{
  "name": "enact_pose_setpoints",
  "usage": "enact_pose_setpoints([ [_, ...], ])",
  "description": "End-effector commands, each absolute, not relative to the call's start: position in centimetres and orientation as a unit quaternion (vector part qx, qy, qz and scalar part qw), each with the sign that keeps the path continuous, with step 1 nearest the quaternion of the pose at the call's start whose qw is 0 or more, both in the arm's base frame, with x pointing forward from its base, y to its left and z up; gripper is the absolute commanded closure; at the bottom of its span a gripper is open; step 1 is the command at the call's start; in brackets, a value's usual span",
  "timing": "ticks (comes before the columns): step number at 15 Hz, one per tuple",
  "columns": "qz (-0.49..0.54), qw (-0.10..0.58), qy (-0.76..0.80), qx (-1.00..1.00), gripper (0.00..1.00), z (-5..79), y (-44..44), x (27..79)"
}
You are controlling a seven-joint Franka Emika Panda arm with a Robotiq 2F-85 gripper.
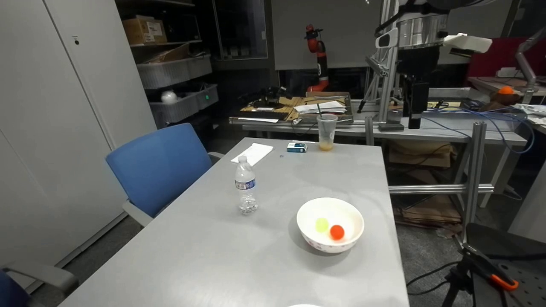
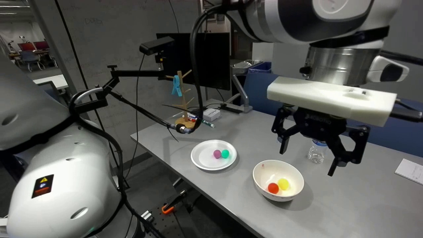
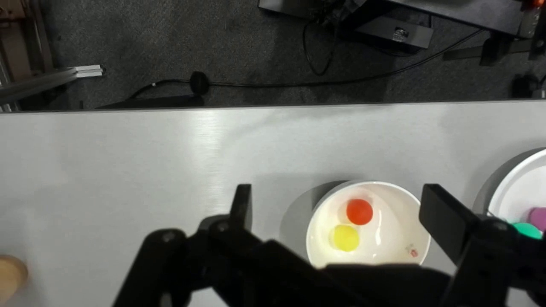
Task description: Pick up the orange and yellow balls from the bowl and put them in the plate.
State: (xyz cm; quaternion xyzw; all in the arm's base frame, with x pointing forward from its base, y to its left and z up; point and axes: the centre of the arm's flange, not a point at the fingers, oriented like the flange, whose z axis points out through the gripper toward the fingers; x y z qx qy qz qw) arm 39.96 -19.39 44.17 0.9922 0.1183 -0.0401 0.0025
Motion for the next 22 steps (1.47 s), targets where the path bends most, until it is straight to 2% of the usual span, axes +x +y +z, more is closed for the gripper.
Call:
enact_pose_setpoints([
  [1,-0.042,0.003,0.119,0.992,0.00,44.0,-19.4,40.2],
  [4,-0.043,0.004,0.118,0.992,0.00,44.0,-19.5,40.3],
  [12,-0.071,0.016,0.134,0.988,0.00,40.9,-9.5,43.8],
  [19,-0.021,-0.011,0.082,0.996,0.00,36.8,-4.3,49.1],
  [20,-0.035,-0.003,0.102,0.994,0.00,37.7,-4.8,47.0],
  [22,-0.031,-0.004,0.092,0.995,0.00,36.7,-4.6,47.8],
])
